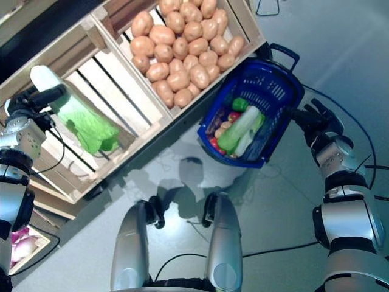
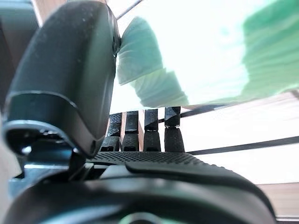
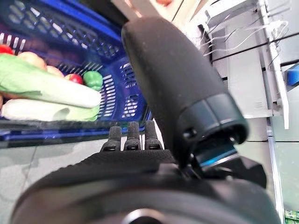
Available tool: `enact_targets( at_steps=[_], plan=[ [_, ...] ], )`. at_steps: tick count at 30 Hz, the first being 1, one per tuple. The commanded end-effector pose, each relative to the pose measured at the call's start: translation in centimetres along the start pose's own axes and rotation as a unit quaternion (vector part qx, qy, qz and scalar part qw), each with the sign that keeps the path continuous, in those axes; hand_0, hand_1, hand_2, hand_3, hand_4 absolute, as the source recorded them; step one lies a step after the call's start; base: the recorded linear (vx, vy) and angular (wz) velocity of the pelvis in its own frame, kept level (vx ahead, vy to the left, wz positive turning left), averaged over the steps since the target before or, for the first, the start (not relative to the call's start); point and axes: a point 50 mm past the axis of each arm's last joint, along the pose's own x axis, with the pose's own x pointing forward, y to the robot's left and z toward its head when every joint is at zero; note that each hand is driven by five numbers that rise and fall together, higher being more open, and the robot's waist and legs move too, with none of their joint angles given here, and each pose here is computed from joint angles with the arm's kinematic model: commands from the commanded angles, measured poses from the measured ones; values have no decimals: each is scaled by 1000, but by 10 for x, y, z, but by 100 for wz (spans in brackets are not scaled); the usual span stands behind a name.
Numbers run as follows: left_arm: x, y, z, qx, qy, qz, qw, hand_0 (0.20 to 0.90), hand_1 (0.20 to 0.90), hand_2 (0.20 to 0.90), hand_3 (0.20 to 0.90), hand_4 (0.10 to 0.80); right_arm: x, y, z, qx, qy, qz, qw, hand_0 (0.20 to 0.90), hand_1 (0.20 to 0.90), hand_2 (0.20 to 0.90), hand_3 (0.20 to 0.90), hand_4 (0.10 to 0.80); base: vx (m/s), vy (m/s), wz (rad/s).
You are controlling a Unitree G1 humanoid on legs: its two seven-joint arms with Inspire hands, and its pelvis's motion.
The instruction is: Put vegetables into the basket
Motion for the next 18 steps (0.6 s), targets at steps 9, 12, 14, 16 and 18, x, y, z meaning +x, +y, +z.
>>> enact_targets(
  at_steps=[9,12,14,16,18],
  plan=[
    [-57,-27,44,-16,-285,-211,935,300,300,300,300,400,-38,80,-52,-54,-34,309,949,900,900,900,900,800,60,-32,6],
    [-70,-31,34,-8,-289,-248,925,300,300,300,300,400,-53,101,-68,-46,-7,370,928,900,900,900,900,800,132,-19,4],
    [-77,-36,28,-1,-289,-269,919,300,300,300,300,400,-63,114,-77,-52,10,403,914,900,900,900,900,800,154,2,-1],
    [-85,-41,25,9,-295,-290,910,300,300,300,300,400,-72,124,-82,-48,24,433,900,900,900,900,900,800,132,0,-4],
    [-91,-43,20,14,-296,-308,904,300,300,300,300,400,-80,129,-86,-41,32,453,890,900,900,900,900,800,114,3,10]
  ],
)
